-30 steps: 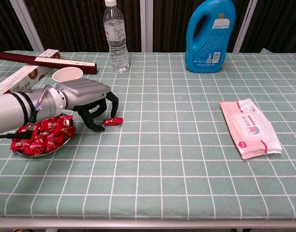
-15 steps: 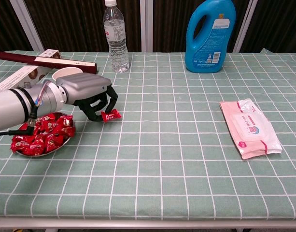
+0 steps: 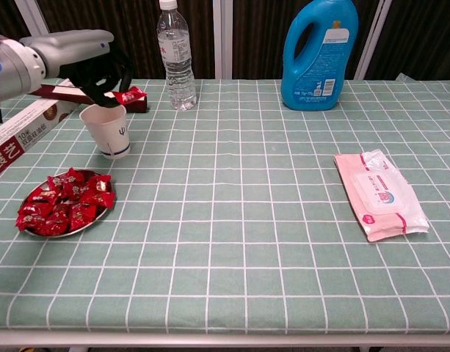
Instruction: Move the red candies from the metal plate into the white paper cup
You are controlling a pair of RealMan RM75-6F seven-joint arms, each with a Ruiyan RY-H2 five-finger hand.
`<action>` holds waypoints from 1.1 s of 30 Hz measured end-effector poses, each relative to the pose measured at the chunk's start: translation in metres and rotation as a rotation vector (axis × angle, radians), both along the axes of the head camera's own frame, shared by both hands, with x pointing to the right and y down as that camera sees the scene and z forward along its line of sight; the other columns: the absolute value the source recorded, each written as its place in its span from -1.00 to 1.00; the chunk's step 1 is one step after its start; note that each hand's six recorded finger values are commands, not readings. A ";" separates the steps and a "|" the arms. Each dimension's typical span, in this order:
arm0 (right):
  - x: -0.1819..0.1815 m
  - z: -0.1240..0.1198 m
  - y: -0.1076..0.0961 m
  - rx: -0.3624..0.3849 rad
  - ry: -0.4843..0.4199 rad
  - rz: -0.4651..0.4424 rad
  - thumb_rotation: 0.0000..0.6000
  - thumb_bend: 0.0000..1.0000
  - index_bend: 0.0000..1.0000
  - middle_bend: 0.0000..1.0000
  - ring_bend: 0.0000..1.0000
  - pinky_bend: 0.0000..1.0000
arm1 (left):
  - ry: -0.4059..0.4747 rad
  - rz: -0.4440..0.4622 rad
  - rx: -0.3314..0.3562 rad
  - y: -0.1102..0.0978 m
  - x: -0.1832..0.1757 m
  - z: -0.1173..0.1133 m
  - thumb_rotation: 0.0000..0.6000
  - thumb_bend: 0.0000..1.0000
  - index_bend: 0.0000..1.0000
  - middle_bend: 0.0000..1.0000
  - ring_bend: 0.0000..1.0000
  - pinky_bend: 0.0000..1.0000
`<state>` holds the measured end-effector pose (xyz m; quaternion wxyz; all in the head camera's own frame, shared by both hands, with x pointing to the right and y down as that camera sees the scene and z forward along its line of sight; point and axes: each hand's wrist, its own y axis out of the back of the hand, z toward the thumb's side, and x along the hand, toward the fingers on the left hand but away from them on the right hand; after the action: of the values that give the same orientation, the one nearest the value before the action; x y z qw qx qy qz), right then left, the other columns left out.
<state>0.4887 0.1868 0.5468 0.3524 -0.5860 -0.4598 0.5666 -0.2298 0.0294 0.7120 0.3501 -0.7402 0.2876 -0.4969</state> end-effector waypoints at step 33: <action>-0.010 0.006 -0.004 -0.016 -0.003 -0.025 1.00 -0.82 -0.97 -0.63 -0.98 -0.28 | -0.045 0.102 0.023 0.052 -0.038 -0.028 1.00 -0.23 -0.06 0.76 0.86 1.00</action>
<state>0.4787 0.1829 0.5524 0.3542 -0.5953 -0.4485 0.5649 -0.2683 0.0818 0.6845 0.3897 -0.7383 0.2474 -0.4917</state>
